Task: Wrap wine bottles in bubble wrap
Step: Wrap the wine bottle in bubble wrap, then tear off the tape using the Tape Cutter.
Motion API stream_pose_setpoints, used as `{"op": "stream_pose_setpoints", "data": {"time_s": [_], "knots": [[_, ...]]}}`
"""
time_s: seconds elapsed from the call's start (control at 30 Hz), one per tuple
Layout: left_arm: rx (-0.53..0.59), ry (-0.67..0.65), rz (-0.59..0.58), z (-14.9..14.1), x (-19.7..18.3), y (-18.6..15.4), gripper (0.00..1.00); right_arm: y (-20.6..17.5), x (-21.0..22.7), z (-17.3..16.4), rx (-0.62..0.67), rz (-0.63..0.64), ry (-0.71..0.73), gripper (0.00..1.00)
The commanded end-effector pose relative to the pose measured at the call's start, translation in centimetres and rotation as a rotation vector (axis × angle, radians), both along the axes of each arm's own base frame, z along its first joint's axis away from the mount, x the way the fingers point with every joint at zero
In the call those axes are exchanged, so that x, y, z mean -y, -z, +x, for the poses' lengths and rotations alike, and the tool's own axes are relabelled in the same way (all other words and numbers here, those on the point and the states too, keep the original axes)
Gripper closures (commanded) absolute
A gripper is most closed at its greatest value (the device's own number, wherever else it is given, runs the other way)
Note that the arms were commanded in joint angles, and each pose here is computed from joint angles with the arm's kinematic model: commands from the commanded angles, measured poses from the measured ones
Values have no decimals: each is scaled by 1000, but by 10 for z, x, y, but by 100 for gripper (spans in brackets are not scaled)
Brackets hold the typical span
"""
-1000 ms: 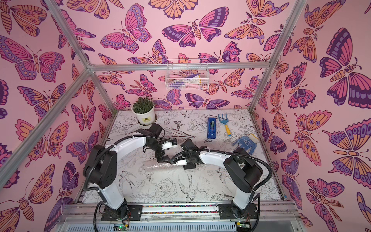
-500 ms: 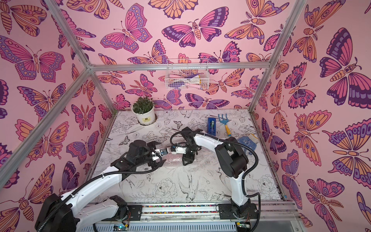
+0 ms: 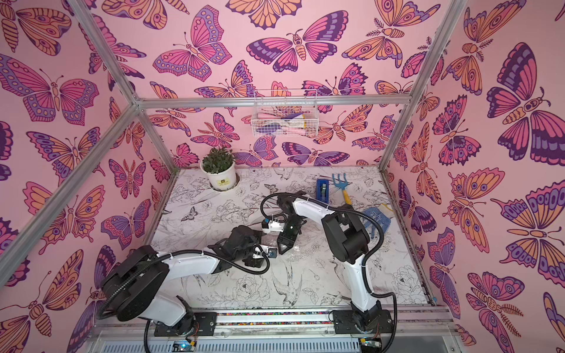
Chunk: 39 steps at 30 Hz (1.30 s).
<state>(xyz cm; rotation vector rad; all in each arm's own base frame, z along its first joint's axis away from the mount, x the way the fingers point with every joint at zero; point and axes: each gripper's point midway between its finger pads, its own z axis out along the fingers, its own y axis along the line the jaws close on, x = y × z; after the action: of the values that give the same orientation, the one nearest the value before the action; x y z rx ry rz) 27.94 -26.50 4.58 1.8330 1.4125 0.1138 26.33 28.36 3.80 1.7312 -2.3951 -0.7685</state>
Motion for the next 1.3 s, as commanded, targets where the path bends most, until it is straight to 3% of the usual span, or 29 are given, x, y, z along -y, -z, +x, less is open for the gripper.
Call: {"op": "stream_pose_setpoints", "data": {"time_s": [0.0, 0.1, 0.23, 0.37, 0.57, 0.63, 0.77, 0.9, 1.0, 1.13, 1.27], "knots": [[117, -23, -21, 25, 9, -6, 1, -9, -3, -15, -93, 22, -13, 85], [102, -42, 17, 30, 5, 9, 2, -7, -2, -15, -98, 23, -16, 85], [10, -70, 70, 24, -12, 29, 28, -12, -3, -14, -101, 61, 2, 81], [-105, -97, 124, 10, -33, 42, 41, -19, -2, -8, -63, 101, 17, 73], [-222, -118, 175, -4, -46, 53, 60, -26, -5, 7, 7, 127, 71, 28], [-261, -134, 181, -5, -46, 53, 64, -37, -5, 18, 60, 170, 125, 1], [-318, -182, 166, -7, -46, 51, 65, -72, 4, 38, 192, 293, 258, 1], [-340, -253, 117, -5, -45, 43, 63, -121, 28, 69, 380, 423, 498, 1], [-375, -321, 53, -2, -41, 33, 62, -155, 74, 99, 479, 500, 821, 1], [-427, -448, -20, 5, -38, 17, 60, -170, 156, 120, 399, 627, 1235, 1], [-474, -574, -44, 11, -42, 7, 59, -143, 209, 122, 344, 561, 1490, 1]]}}
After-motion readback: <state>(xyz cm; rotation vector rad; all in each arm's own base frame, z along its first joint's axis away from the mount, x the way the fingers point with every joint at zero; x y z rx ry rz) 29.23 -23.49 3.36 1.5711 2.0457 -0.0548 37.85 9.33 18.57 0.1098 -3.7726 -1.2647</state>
